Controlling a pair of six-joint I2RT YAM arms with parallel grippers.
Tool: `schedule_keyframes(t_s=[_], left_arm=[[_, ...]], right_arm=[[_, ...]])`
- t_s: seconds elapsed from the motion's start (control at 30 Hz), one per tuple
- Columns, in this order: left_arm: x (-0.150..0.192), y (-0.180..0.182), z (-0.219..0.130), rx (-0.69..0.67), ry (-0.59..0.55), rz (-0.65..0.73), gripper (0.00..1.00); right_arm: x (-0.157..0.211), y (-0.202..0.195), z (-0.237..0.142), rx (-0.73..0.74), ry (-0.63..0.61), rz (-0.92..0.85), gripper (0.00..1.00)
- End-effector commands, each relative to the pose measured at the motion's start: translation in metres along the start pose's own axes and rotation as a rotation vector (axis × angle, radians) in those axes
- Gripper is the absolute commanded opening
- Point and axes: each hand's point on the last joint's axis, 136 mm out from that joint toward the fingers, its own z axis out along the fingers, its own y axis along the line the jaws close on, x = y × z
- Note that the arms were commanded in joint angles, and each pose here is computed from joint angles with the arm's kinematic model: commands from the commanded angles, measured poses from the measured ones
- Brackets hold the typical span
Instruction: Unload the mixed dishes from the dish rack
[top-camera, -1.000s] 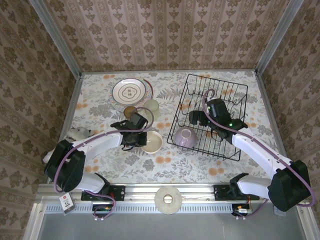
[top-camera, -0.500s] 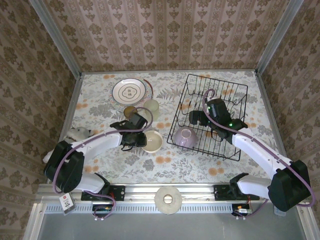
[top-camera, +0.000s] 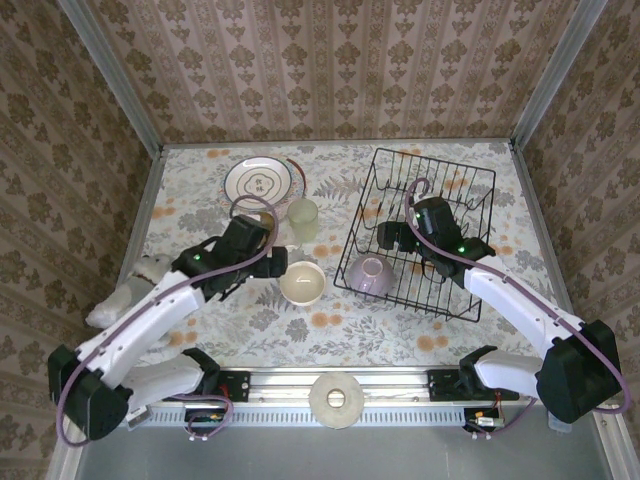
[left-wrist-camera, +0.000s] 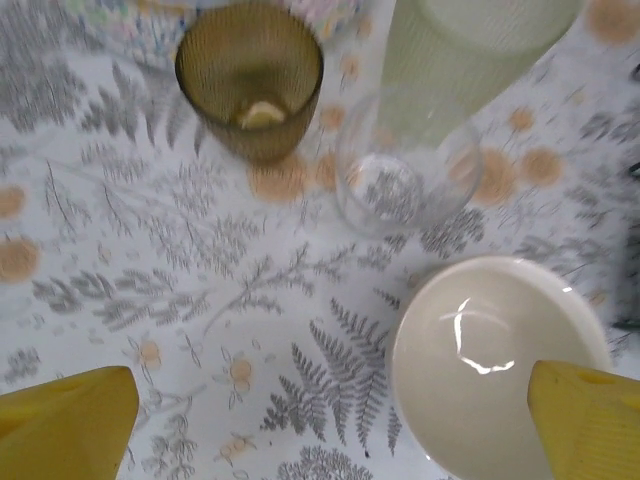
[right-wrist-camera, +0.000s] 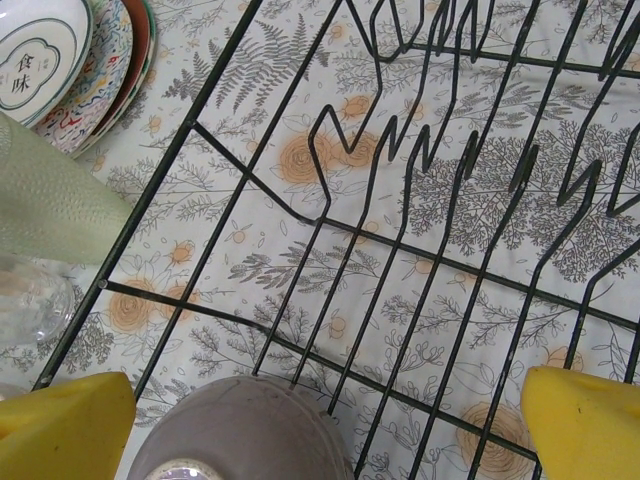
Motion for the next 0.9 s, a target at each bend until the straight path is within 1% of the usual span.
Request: schedule_keyframes(t_s=[0.0, 0.07, 0.1, 0.2, 0.33, 0.43, 0.6, 0.73, 0.87], left_arm=[[-0.037, -0.019, -0.018, 0.106, -0.138, 0.080, 1.00], [-0.052, -0.039, -0.025, 0.198, -0.165, 0.085, 0.98], [-0.058, -0.051, -0.026, 0.246, -0.164, 0.098, 0.96], [-0.066, -0.089, -0.024, 0.367, -0.140, 0.171, 0.92], [-0.068, -0.124, -0.006, 0.445, -0.080, 0.221, 0.87], [-0.064, -0.142, 0.013, 0.451, -0.025, 0.267, 0.85], [-0.057, -0.157, 0.042, 0.444, 0.045, 0.297, 0.82], [-0.052, -0.171, 0.055, 0.482, 0.089, 0.295, 0.80], [-0.049, -0.178, 0.067, 0.469, 0.105, 0.297, 0.77]], right_arm=[[-0.006, 0.011, -0.005, -0.040, 0.004, 0.011, 1.00], [-0.007, 0.011, -0.008, -0.041, 0.012, 0.016, 1.00], [-0.005, 0.011, -0.010, -0.044, 0.021, 0.018, 1.00], [0.005, 0.012, -0.015, -0.064, 0.052, 0.031, 1.00], [0.024, 0.013, -0.021, -0.090, 0.125, 0.035, 1.00], [0.037, 0.009, -0.023, -0.083, 0.167, 0.041, 1.00], [0.051, 0.004, -0.024, -0.067, 0.215, 0.045, 1.00], [0.059, 0.008, -0.018, -0.081, 0.255, 0.046, 1.00], [0.062, 0.010, -0.013, -0.090, 0.279, 0.041, 1.00]])
